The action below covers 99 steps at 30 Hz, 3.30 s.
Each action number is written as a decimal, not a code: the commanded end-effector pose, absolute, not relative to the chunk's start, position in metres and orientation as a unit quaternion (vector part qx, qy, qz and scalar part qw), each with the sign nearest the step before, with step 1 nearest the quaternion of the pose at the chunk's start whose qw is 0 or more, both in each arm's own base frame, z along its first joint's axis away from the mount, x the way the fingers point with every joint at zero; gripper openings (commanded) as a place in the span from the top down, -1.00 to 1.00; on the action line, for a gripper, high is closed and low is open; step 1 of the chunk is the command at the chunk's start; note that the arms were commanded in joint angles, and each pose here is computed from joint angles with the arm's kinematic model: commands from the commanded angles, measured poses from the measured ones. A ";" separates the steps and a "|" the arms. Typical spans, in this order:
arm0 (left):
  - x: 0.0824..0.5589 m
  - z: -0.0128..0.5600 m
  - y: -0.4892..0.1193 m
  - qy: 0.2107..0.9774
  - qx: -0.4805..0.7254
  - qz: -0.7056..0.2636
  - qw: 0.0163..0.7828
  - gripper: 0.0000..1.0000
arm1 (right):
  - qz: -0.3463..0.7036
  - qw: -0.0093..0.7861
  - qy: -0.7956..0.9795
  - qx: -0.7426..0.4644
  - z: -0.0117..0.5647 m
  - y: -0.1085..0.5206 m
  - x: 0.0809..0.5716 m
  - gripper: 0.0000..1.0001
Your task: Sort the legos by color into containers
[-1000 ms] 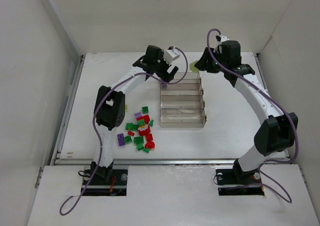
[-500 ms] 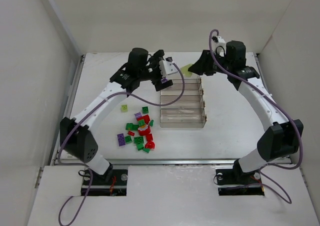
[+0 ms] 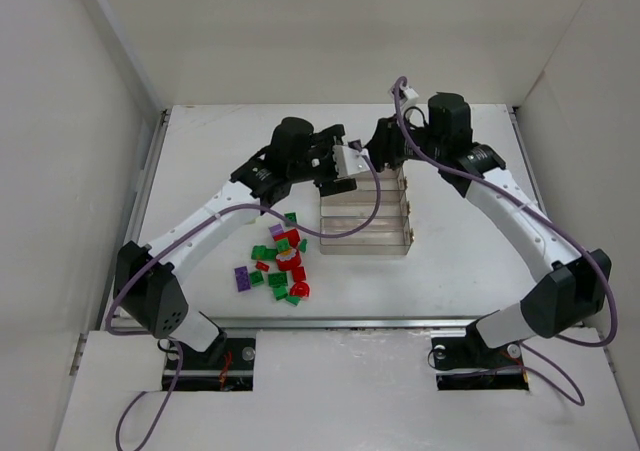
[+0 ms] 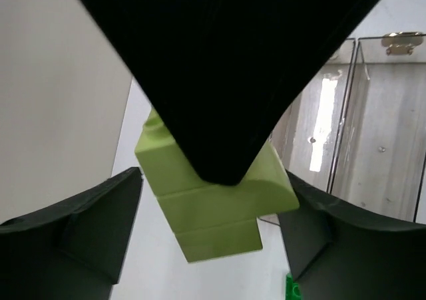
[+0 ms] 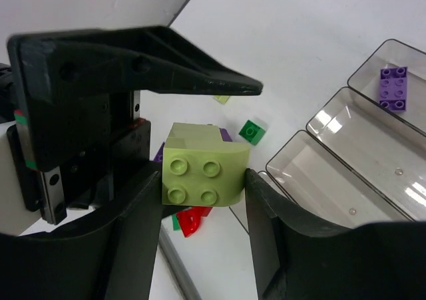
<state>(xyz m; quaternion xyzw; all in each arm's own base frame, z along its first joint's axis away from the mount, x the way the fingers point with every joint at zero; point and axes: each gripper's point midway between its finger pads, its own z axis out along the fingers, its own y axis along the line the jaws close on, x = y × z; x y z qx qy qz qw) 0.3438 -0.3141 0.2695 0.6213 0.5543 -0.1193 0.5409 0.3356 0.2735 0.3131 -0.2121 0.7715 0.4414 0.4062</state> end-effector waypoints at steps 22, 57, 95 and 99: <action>0.346 0.297 -0.312 0.600 0.555 -0.145 0.557 0.16 | 0.436 0.444 0.754 -0.211 0.332 0.270 0.338 1.00; 0.358 0.229 -0.227 0.727 0.451 -0.102 0.508 1.00 | 0.289 0.379 0.878 -0.052 0.219 0.223 0.443 1.00; 0.302 0.272 -0.275 0.591 0.568 -0.217 0.530 1.00 | 0.526 0.353 0.709 -0.309 0.318 0.318 0.306 -0.92; 0.301 0.276 -0.277 0.588 0.569 -0.215 0.533 1.00 | 0.530 0.352 0.706 -0.312 0.320 0.327 0.307 -0.76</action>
